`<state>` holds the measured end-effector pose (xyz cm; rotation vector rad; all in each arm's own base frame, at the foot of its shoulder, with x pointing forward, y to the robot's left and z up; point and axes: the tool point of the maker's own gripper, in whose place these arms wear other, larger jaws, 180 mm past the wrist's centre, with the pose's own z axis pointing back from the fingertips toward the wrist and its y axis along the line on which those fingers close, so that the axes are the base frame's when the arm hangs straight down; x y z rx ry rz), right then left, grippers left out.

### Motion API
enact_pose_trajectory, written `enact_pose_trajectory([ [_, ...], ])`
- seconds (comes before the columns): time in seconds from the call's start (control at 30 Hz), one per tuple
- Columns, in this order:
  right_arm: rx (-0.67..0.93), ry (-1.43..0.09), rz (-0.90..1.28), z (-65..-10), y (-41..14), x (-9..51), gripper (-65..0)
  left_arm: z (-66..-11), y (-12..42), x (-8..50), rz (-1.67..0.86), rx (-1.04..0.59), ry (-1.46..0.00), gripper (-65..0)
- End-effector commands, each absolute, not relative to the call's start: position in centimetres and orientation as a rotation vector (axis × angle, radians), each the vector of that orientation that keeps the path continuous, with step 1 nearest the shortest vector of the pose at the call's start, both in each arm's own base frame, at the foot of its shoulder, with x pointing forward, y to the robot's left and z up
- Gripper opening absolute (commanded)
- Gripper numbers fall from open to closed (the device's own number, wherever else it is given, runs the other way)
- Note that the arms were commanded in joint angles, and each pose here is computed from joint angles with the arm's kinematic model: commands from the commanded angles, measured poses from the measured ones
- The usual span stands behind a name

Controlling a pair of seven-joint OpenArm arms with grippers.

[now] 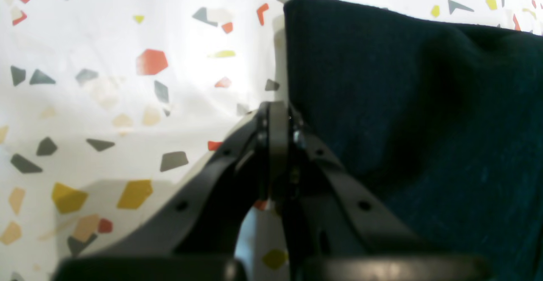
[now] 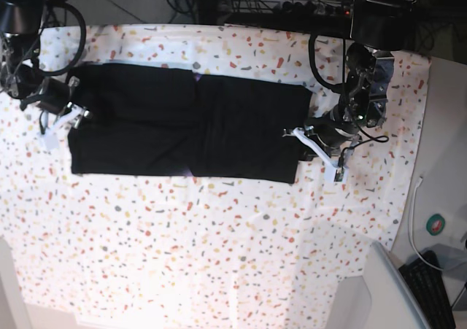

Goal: Layout the t-shirt on the table in an organized manner, then fold the t-shirt properly
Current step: 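Grasp the strip end with the right gripper and fold it toward the left gripper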

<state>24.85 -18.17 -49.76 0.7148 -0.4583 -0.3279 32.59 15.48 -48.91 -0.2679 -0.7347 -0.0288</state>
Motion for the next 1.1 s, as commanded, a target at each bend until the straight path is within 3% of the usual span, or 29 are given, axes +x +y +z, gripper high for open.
enact_pose_trajectory([
  [0.0,0.693,-0.454,-0.324,-49.6,-19.0,24.9,-51.2,-49.3,15.1,32.1,-0.045,-0.269,-0.696,-65.0],
  [0.07,0.695,-0.468,-0.322,-49.3,-19.1,25.5,-65.0,-49.4,14.3,32.1,-0.041,-0.285,-0.694,-65.0],
  [0.37,0.572,-0.46,-0.443,-48.6,-22.2,27.2,-65.0,-49.6,9.6,31.5,-0.173,-0.338,-0.665,-65.0],
  [0.6,0.36,-0.517,-0.372,-45.4,-24.8,28.5,-65.0,-49.1,5.4,31.7,-0.179,-0.409,-0.673,-65.0],
  [0.83,0.295,-0.551,-0.235,-41.9,-22.0,29.3,-65.0,-47.8,2.8,33.1,-0.181,-0.455,-0.704,-65.0],
  [1.07,0.084,-0.562,0.009,-40.1,-18.4,29.8,-65.0,-47.5,0.6,33.2,-0.268,-0.47,-0.697,-65.0],
])
